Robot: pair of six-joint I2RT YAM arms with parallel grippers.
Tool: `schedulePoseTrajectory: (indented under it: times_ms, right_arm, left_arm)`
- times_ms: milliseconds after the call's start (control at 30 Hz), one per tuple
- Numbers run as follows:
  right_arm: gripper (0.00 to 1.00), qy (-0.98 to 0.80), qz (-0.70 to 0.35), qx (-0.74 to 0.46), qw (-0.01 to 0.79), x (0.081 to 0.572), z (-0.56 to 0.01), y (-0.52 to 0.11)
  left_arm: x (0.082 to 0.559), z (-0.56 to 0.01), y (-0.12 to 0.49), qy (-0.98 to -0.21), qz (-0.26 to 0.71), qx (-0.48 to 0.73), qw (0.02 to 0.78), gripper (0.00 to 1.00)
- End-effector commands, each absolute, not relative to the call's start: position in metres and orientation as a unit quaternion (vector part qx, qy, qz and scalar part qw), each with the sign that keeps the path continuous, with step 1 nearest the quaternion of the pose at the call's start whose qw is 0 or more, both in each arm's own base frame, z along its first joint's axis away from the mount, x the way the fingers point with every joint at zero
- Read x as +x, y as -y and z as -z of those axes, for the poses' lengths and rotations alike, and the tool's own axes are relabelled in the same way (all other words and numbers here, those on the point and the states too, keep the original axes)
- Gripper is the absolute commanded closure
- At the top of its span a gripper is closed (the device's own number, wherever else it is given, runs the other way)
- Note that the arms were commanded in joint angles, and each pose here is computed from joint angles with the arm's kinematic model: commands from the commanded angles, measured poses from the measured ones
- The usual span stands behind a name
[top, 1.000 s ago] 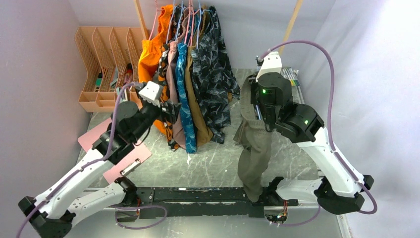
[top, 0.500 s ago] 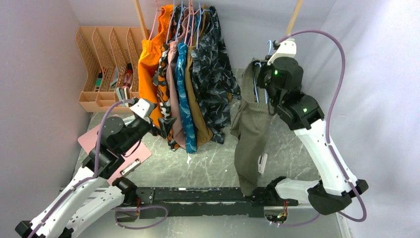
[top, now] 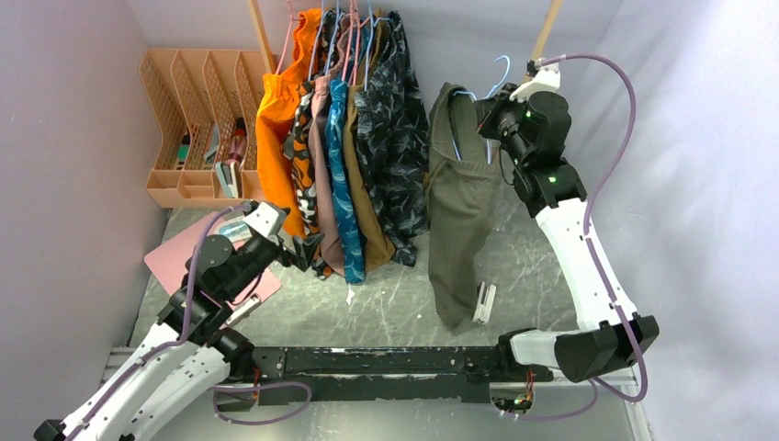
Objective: Place the shorts on the hanger
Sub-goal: Place the hanger on the clothesline.
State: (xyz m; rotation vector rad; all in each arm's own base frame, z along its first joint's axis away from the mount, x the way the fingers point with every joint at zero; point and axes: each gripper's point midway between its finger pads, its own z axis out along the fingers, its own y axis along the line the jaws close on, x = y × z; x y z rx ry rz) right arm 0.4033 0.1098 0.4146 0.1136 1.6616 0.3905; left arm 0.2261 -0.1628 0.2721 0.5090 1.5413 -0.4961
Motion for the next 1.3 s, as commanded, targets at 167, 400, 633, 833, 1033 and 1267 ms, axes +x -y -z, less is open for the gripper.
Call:
schedulePoseTrajectory:
  times_ms: [167,400,633,833,1033,1267]
  right_arm:
    - [1.0,-0.587,-0.246,0.029,0.771,0.419,-0.494,-0.102]
    - [1.0,-0.543,-0.218,0.036,0.81,0.43,-0.525,-0.09]
    - [1.0,-0.525,-0.157,0.075,0.833,0.452,-0.539,-0.067]
    - [1.0,-0.506,-0.148,0.09,0.845,0.469,-0.546,-0.062]
    - [1.0,-0.493,-0.142,0.099,0.853,0.483,-0.548,-0.059]
    - [1.0,-0.476,-0.127,0.113,0.863,0.496,-0.547,-0.053]
  left_arm:
    - [0.231,-0.289,0.148,-0.662,0.198,0.191,0.697,0.02]
    - [0.235,-0.287,0.145,-0.663,0.19,0.181,0.701,0.03]
    - [0.24,-0.284,0.137,-0.669,0.173,0.161,0.705,0.02]
    - [0.241,-0.283,0.132,-0.67,0.161,0.15,0.709,0.02]
    - [0.24,-0.283,0.131,-0.668,0.158,0.15,0.711,0.03]
    - [0.241,-0.282,0.131,-0.669,0.156,0.149,0.711,0.02]
